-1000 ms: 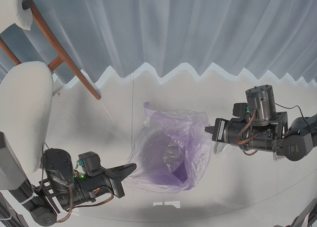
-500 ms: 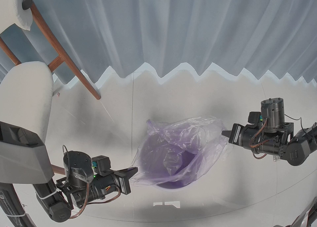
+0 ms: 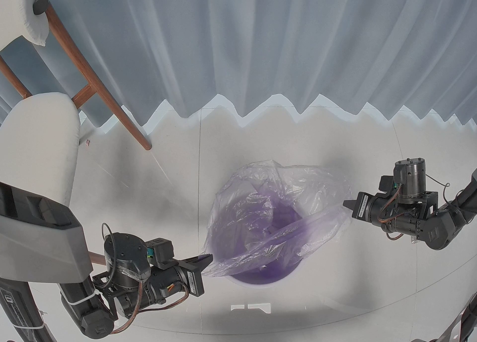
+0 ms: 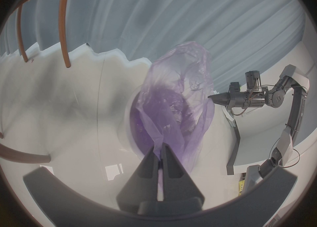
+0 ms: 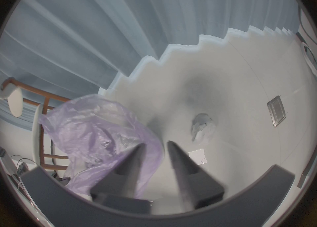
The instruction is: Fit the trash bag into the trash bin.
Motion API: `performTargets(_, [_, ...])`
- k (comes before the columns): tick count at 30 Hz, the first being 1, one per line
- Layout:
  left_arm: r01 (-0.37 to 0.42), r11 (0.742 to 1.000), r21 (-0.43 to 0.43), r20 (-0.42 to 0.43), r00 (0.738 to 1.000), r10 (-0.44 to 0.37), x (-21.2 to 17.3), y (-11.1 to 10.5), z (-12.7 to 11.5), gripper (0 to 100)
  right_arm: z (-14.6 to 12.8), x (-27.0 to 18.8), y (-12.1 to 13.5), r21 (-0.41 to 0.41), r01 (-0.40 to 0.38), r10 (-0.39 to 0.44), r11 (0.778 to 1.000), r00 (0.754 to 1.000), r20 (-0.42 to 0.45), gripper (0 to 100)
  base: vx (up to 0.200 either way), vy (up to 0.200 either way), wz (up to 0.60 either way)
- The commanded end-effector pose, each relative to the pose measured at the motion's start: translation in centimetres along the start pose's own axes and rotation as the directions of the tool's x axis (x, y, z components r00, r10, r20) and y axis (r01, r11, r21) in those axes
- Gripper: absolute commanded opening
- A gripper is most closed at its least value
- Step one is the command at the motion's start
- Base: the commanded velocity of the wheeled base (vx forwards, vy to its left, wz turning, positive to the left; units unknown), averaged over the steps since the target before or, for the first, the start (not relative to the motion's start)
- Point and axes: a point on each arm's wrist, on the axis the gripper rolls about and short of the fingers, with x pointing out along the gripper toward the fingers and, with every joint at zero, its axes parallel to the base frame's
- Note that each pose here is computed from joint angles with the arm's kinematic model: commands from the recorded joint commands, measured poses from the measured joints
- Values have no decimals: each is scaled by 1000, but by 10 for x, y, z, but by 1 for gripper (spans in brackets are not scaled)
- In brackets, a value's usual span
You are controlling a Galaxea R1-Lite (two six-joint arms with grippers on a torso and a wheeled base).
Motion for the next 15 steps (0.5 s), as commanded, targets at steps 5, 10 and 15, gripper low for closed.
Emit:
performTargets(5, [49,999,22,-12,999,-48,1,-14,-6,0,-3,-58,28,-30,-205,206,978,978,18,100,0,0,0])
performTargets(10, [80,996,38,-43,996,-78,-5,-24,-13,0,37,-64,4,-84,-266,274,960,956,107,100,0,0,0])
performTargets(15, [99,994,44,-48,994,-96,-8,-28,-16,0,45,-48,3,-303,-347,381,888,923,60,100,0,0,0])
